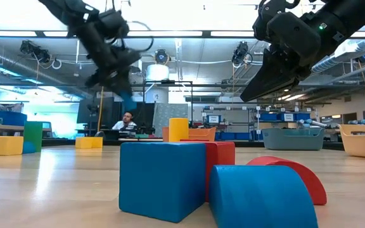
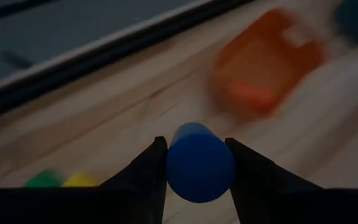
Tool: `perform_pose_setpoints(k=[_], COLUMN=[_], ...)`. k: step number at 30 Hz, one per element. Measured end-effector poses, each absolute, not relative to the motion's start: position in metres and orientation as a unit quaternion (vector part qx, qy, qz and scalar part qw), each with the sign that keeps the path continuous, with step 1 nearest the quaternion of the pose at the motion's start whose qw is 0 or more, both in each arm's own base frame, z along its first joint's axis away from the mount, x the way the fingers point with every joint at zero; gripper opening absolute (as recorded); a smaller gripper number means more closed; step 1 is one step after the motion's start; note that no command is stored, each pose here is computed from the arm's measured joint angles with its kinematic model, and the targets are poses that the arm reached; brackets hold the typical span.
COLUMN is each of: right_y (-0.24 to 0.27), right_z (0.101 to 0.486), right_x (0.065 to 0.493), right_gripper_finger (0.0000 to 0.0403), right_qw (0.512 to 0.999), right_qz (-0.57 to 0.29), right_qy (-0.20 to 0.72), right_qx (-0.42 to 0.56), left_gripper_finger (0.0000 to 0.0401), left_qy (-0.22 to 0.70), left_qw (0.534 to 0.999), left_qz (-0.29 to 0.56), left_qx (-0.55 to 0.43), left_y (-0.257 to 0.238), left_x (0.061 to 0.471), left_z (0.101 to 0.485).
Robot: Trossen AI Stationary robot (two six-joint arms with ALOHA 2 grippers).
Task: Sort blocks by size
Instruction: Put the blue cylinder block into the orange bin, then put the red half circle block into the blue bin
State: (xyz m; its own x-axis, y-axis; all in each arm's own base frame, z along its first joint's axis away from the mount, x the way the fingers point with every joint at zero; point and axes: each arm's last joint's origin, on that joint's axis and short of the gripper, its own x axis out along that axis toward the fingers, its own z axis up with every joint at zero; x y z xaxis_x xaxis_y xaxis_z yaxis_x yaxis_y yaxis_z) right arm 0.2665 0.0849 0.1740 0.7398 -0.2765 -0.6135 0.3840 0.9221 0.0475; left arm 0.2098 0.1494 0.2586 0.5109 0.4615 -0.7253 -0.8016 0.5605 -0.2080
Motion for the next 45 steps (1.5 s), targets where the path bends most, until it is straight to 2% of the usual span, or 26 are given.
perform_pose_setpoints(k=[5, 11, 17, 23, 27, 33, 38, 45], right_y=[0.085, 0.085, 0.085, 0.085, 0.086, 0.086, 0.086, 0.086], right_z=[0.174, 0.174, 0.174, 0.174, 0.174, 0.174, 0.174, 0.174], right_x=[0.267, 0.267, 0.267, 0.267, 0.267, 0.267, 0.267, 0.267], right_gripper_finger=[0.0015, 0.0022, 0.0019, 0.0015, 0.0022, 0.0018, 0.0017, 0.0021], right_qw=[0.929, 0.929, 0.93, 0.93, 0.93, 0.93, 0.93, 0.93], right_qz=[-0.178, -0.177, -0.177, -0.17, -0.17, -0.169, -0.168, -0.167], right_qy=[0.314, 0.313, 0.311, 0.314, 0.314, 0.315, 0.316, 0.316], right_qx=[0.086, 0.086, 0.088, 0.09, 0.091, 0.087, 0.085, 0.084], left_gripper_finger=[0.0142, 0.0142, 0.0142, 0.0143, 0.0152, 0.0191, 0.0218, 0.0224], left_qy=[0.286, 0.305, 0.338, 0.366, 0.38, 0.394, 0.378, 0.36], left_qw=[0.856, 0.857, 0.856, 0.844, 0.837, 0.829, 0.837, 0.853], left_qz=[0.344, 0.328, 0.289, 0.283, 0.283, 0.284, 0.285, 0.279], left_qx=[-0.261, -0.254, -0.264, -0.272, -0.274, -0.276, -0.273, -0.257], left_y=[0.148, 0.16, 0.179, 0.197, 0.204, 0.207, 0.209, 0.212], left_x=[0.24, 0.283, 0.328, 0.362, 0.375, 0.38, 0.381, 0.384], left_z=[0.273, 0.271, 0.251, 0.221, 0.204, 0.19, 0.194, 0.215])
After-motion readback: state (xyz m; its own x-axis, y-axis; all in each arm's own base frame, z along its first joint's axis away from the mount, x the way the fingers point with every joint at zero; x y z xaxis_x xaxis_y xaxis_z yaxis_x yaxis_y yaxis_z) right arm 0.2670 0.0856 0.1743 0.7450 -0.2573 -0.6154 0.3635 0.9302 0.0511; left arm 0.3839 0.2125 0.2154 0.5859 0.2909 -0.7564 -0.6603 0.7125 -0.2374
